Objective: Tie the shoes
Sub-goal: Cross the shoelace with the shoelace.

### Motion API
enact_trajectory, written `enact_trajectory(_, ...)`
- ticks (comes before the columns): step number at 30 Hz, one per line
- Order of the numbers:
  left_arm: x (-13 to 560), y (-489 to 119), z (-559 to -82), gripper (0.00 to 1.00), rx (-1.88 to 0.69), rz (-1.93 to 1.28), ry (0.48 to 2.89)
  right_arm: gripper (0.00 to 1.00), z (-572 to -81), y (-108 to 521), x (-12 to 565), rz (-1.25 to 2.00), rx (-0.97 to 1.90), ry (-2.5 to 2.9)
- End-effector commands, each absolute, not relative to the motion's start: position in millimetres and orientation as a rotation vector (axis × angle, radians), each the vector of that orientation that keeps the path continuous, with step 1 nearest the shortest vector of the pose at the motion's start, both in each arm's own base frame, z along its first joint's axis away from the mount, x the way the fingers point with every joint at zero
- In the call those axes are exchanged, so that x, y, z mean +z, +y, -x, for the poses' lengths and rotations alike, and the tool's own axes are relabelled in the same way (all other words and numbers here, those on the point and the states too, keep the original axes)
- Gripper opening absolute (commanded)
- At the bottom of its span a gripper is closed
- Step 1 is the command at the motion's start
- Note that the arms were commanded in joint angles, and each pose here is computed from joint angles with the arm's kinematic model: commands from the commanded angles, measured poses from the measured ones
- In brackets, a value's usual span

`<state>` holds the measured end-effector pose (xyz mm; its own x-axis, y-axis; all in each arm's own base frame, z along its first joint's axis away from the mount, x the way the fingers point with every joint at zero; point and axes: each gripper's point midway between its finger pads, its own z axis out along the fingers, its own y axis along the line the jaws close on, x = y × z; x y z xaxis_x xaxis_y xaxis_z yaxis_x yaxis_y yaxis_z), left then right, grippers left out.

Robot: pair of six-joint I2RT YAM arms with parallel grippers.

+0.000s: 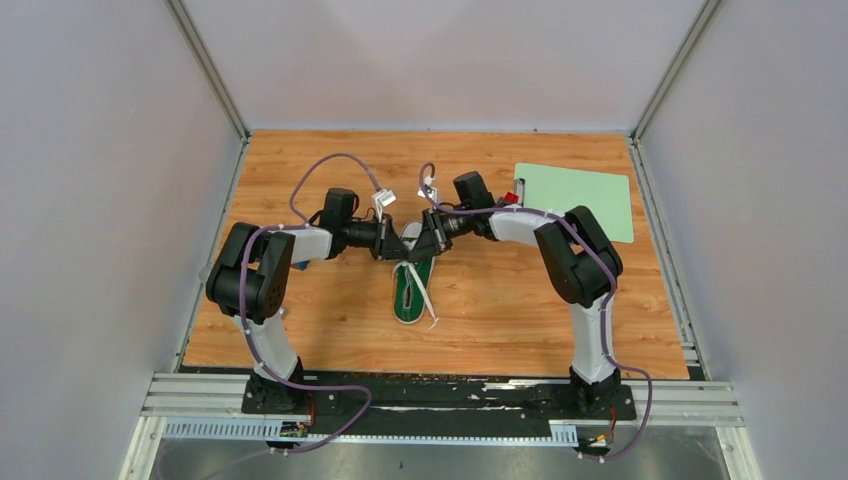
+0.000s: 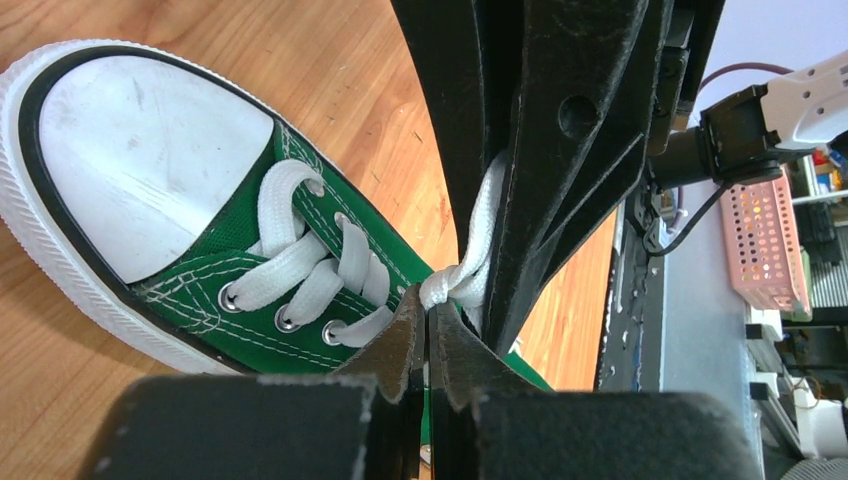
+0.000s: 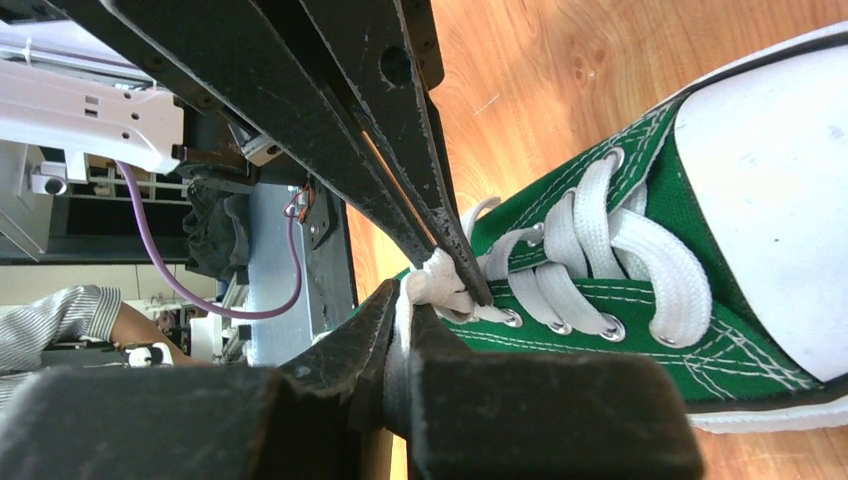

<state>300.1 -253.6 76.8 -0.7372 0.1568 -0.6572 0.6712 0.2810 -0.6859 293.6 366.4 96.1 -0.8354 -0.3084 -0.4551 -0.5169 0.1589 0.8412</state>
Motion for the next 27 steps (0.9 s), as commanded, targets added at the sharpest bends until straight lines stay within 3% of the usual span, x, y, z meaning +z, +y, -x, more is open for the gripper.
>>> enact_trajectory(1, 81.7, -255.0, -295.9, 0.00, -1.508, -0.704, 2.065, 0.09, -296.2, 379.5, 111.3, 0.752, 1.780, 2.242)
enact_trajectory(8, 75.7, -250.5, -292.2, 0.00, -1.542, -0.690, 2.062, 0.34, -294.9, 353.4, 126.1, 0.797, 1.694, 2.232)
enact_trajectory(14, 76.8, -251.5, -293.4, 0.00, -1.557, -0.686, 2.051, 0.43, -290.7, 322.5, 126.1, 0.776, 1.668, 2.235)
enact_trajectory(17, 77.5, -251.6, -292.9, 0.00, -1.560, -0.689, 2.047, 0.37, -292.0, 320.2, 118.7, 0.746, 1.643, 2.268)
enact_trajectory(21, 79.3, -251.6, -291.9, 0.00, -1.564, -0.694, 2.041, 0.20, -307.0, 321.0, 91.2, 0.651, 1.507, 2.374)
enact_trajectory(27, 79.6, -251.0, -290.4, 0.00, -1.559, -0.703, 2.043, 0.16, -316.2, 344.2, 83.6, 0.707, 1.505, 2.370)
